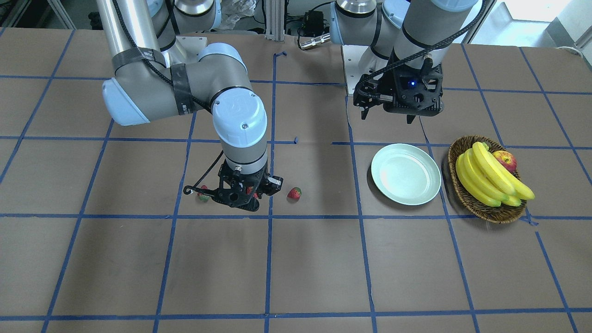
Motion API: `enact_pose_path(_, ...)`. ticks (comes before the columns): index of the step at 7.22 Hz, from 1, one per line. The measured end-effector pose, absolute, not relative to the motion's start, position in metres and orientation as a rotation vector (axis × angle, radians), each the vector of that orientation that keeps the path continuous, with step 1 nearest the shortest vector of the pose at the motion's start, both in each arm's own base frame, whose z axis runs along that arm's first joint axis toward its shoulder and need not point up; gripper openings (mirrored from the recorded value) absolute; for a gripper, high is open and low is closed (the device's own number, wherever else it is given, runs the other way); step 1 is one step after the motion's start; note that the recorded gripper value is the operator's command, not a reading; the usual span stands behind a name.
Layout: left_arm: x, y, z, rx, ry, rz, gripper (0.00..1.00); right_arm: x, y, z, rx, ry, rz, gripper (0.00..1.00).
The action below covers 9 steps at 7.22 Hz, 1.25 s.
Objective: Collect all strawberries into plate
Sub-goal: 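Carry it toward the plate and release beside the first strawberry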
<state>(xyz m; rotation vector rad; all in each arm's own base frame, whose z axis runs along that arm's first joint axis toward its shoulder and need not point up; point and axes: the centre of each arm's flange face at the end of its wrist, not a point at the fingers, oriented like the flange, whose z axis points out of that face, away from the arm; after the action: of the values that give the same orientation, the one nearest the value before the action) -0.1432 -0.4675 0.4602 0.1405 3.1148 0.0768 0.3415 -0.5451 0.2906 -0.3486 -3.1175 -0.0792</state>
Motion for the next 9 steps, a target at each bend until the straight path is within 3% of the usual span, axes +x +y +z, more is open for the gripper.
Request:
enact_pose_path(5, -0.086, -0.476, 0.484, 0.077, 3.110, 0.015, 1.00, 0.449, -0.490, 0.264, 0.040, -3.191, -0.069, 0.00)
enact_pose_path(7, -0.083, -0.475, 0.484, 0.073, 3.109, 0.017, 1.00, 0.468, -0.482, 0.239, 0.121, -3.230, -0.134, 0.19)
enact_pose_path(8, -0.082, -0.475, 0.483, 0.073, 3.108, 0.019, 1.00, 0.473, -0.479, 0.229, 0.145, -3.237, -0.155, 0.54)
enact_pose_path(9, -0.082, -0.474, 0.482, 0.072, 3.107, 0.023, 1.00, 0.475, -0.478, 0.223, 0.156, -3.238, -0.169, 0.54)
